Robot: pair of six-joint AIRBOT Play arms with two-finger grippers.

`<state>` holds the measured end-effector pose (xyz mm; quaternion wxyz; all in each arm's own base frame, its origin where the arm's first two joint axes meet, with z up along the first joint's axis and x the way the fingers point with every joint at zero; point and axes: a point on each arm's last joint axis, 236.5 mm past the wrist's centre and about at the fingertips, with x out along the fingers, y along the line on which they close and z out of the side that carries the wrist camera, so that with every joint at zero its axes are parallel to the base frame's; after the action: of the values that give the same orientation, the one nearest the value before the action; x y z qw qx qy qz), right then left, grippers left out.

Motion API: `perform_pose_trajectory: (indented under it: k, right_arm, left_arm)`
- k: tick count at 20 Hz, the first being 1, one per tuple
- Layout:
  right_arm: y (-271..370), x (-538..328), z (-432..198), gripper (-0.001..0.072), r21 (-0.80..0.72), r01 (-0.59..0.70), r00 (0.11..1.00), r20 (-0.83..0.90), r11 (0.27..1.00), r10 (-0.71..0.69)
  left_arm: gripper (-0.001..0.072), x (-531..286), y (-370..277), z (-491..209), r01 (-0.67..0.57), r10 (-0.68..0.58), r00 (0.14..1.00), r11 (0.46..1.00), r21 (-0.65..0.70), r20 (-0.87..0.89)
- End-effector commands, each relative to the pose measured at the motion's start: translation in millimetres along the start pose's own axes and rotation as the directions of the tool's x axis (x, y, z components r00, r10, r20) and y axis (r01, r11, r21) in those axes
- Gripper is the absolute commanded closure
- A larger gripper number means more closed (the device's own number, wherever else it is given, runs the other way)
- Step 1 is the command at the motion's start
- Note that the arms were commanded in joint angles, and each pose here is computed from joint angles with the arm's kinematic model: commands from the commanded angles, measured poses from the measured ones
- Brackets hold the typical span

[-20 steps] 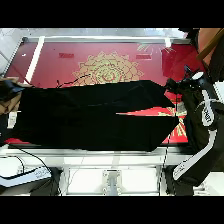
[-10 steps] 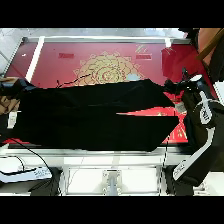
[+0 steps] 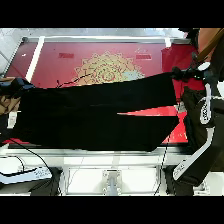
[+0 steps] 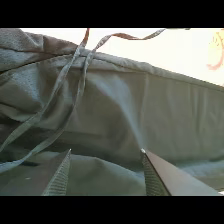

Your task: Fold the clothes and pants, and hang the long-sleeved shirts on hangers.

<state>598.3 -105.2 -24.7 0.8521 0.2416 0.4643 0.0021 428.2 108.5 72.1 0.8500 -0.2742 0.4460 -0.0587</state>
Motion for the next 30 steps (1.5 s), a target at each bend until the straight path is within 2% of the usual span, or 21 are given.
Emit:
perform_pose_trajectory:
  k: [1, 2, 3, 6, 7, 9, 11, 12, 14, 17, 18, 19, 21, 22, 25, 27, 28, 30]
  right_arm:
    - [-15.1, -13.0, 15.7, 0.0594, 0.027, 0.091, 0.995, 0.030, 0.996, -0.091]
    - [-15.5, -11.0, 8.8, 0.0335, 0.030, 0.090, 0.996, 0.004, 0.995, -0.090]
    - [-15.9, -11.4, 2.6, 0.0250, 0.028, 0.093, 0.995, -0.022, 0.995, -0.092]
    - [-20.2, -41.2, -10.9, 0.0262, 0.025, 0.100, 0.990, -0.098, 0.995, -0.097]
    - [-15.5, -58.3, -19.6, 0.0310, -0.024, 0.091, 0.986, -0.141, 0.996, -0.093]
    - [6.3, -94.3, -66.6, 0.0541, -0.208, 0.023, 0.938, -0.333, 0.978, -0.093]
    - [33.2, -119.3, -126.5, 0.0547, -0.258, -0.049, 0.841, -0.531, 0.965, -0.099]
    - [50.5, -123.7, -148.1, 0.0547, -0.271, -0.080, 0.818, -0.568, 0.959, -0.093]
    - [61.6, -129.9, -181.9, 0.0547, -0.334, -0.063, 0.801, -0.579, 0.940, -0.152]
    - [54.2, -158.7, -256.5, 0.0542, -0.275, -0.012, 0.742, -0.647, 0.961, -0.176]
    - [51.3, -167.5, -282.4, 0.0535, -0.249, -0.002, 0.733, -0.660, 0.969, -0.168]
    - [50.2, -174.7, -307.1, 0.0463, -0.214, 0.008, 0.730, -0.667, 0.977, -0.152]
    - [57.2, -179.3, -347.1, 0.0198, -0.136, -0.012, 0.757, -0.649, 0.991, -0.080]
    - [61.2, -179.4, -357.8, 0.0133, -0.113, -0.029, 0.771, -0.635, 0.993, -0.050]
    - [66.9, -186.1, -368.0, 0.0137, -0.077, -0.033, 0.784, -0.620, 0.997, -0.022]
    - [69.7, -186.8, -361.3, 0.0138, -0.080, -0.036, 0.799, -0.601, 0.996, -0.019]
    - [71.4, -186.8, -358.8, 0.0139, -0.078, -0.039, 0.804, -0.594, 0.996, -0.015]
    - [75.3, -187.0, -358.9, 0.0138, -0.066, -0.050, 0.804, -0.594, 0.997, 0.002]
  left_arm:
    - [0.0217, -1.1, 0.3, 0.6, -0.001, 0.001, 1.000, 1.000, 0.000, 0.003]
    - [0.0218, -1.1, 0.3, 0.6, -0.001, 0.001, 1.000, 1.000, 0.000, 0.003]
    - [0.0217, -1.1, 0.3, 0.7, -0.001, 0.001, 1.000, 1.000, 0.000, 0.003]
    - [0.0216, -10.0, 7.1, 2.5, -0.011, 0.012, 1.000, 0.998, -0.054, 0.017]
    - [0.0216, -17.5, 11.6, 2.1, -0.015, 0.017, 1.000, 0.996, -0.086, 0.022]
    - [0.0218, -35.7, 22.3, -6.6, -0.017, 0.018, 1.000, 0.992, -0.124, 0.004]
    - [0.0241, -51.8, 35.2, -22.0, -0.028, 0.021, 0.999, 0.984, -0.177, -0.039]
    - [0.0240, -59.4, 45.3, -33.1, -0.058, 0.044, 0.996, 0.980, -0.190, -0.076]
    - [0.0240, -79.0, 77.0, -62.7, -0.182, 0.148, 0.973, 0.964, -0.195, -0.178]
    - [0.0239, -118.8, 125.1, -96.0, -0.397, 0.336, 0.901, 0.893, -0.211, -0.273]
    - [0.0239, -128.2, 131.7, -104.0, -0.422, 0.358, 0.892, 0.878, -0.227, -0.275]
    - [0.0238, -135.2, 134.8, -115.5, -0.430, 0.362, 0.891, 0.865, -0.258, -0.273]
    - [0.0238, -143.2, 146.4, -145.8, -0.452, 0.388, 0.888, 0.835, -0.313, -0.248]
    - [0.0237, -144.7, 159.2, -159.7, -0.476, 0.429, 0.879, 0.803, -0.359, -0.206]
    - [0.0234, -139.8, 188.3, -206.1, -0.510, 0.497, 0.852, 0.714, -0.480, -0.166]
    - [0.0235, -128.4, 202.5, -214.4, -0.474, 0.497, 0.859, 0.681, -0.558, -0.124]
    - [0.0235, -123.0, 206.3, -207.8, -0.421, 0.482, 0.873, 0.673, -0.608, -0.072]
    - [0.0234, -118.9, 211.2, -185.6, -0.316, 0.443, 0.895, 0.713, -0.626, 0.053]
